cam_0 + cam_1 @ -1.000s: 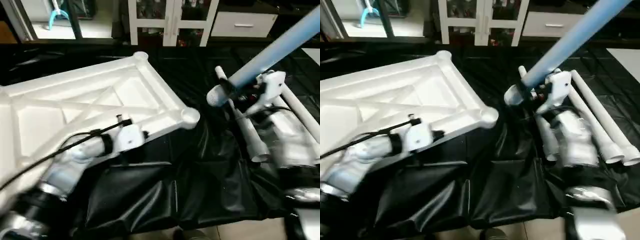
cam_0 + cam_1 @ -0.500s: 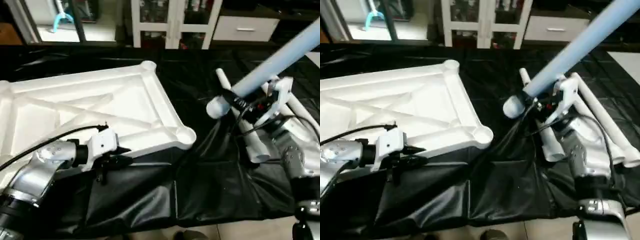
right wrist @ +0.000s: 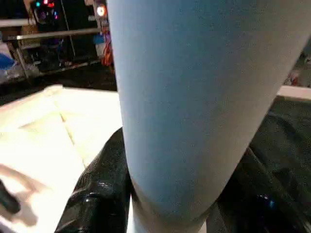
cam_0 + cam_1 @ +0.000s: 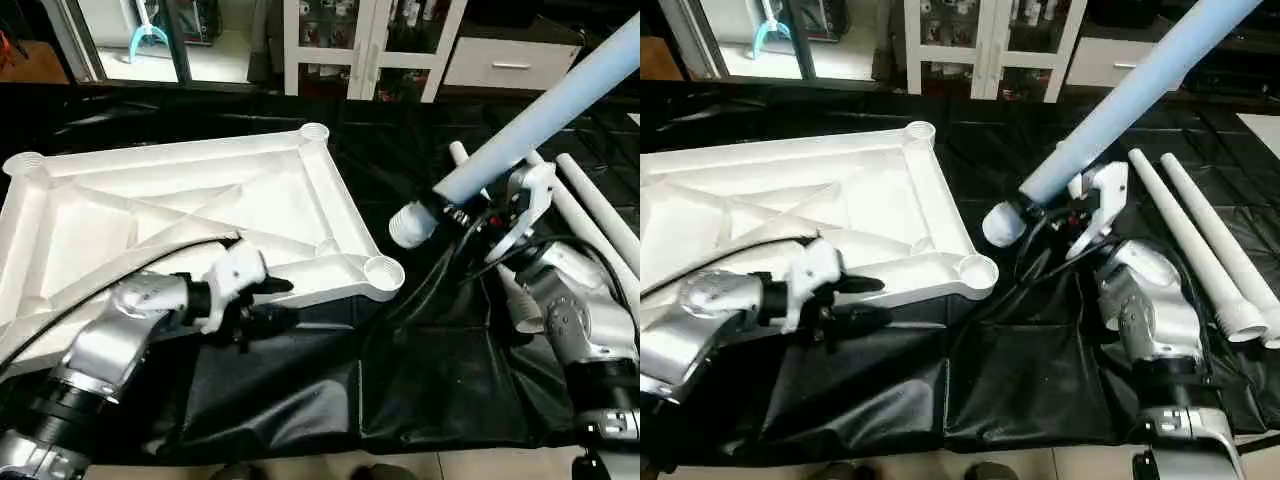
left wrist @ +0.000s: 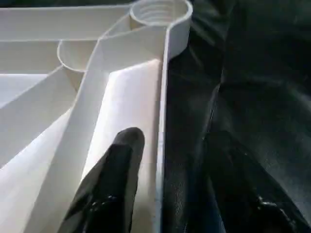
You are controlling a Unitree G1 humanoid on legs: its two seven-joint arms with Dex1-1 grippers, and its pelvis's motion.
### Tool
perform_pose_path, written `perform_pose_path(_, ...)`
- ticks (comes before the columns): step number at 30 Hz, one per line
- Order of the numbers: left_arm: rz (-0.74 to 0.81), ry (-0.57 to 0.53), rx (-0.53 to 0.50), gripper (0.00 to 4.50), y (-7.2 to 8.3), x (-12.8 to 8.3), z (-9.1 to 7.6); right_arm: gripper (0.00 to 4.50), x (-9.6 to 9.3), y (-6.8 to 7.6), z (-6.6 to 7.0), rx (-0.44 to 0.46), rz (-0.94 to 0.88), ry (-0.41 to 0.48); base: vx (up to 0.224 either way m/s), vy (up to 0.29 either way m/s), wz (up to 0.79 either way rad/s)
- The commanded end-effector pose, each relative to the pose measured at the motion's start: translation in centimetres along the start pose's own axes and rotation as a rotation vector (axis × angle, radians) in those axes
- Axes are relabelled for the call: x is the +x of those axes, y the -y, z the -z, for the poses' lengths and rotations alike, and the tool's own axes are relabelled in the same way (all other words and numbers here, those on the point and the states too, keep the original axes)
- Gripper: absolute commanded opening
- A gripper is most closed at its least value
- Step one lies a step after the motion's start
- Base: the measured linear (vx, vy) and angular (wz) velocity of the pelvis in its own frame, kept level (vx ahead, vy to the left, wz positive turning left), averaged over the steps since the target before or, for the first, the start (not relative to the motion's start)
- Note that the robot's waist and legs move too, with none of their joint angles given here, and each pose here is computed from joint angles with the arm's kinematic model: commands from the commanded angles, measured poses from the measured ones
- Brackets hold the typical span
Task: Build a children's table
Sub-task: Insert table leg to table base
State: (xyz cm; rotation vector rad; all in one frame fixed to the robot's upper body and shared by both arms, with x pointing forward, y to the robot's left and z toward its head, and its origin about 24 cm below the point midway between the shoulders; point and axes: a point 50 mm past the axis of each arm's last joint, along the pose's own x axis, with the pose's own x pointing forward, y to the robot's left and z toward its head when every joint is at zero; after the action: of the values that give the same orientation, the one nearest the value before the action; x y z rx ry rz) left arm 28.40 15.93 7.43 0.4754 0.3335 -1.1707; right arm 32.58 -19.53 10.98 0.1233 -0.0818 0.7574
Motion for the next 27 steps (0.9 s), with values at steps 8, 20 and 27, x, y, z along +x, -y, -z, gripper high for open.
perform_pose_path(8, 0.008, -0.053, 0.042, 2.70, 0.1, 0.4, 0.0, 1.84, 0.1, -0.2, -0.7, -0.026, -0.013, 0.014, 0.000, 0.000, 0.00)
perform_pose_path(20, -0.007, -0.120, 0.040, 1.96, -0.4, 0.6, 0.8, 1.84, 1.8, -2.4, 0.5, -0.056, -0.168, -0.065, 0.000, 0.000, 0.00)
perform_pose_path(27, 0.001, -0.156, 0.058, 1.48, -0.4, 0.7, 1.2, 1.84, 1.7, -3.0, 1.3, -0.063, -0.256, -0.109, 0.000, 0.000, 0.00)
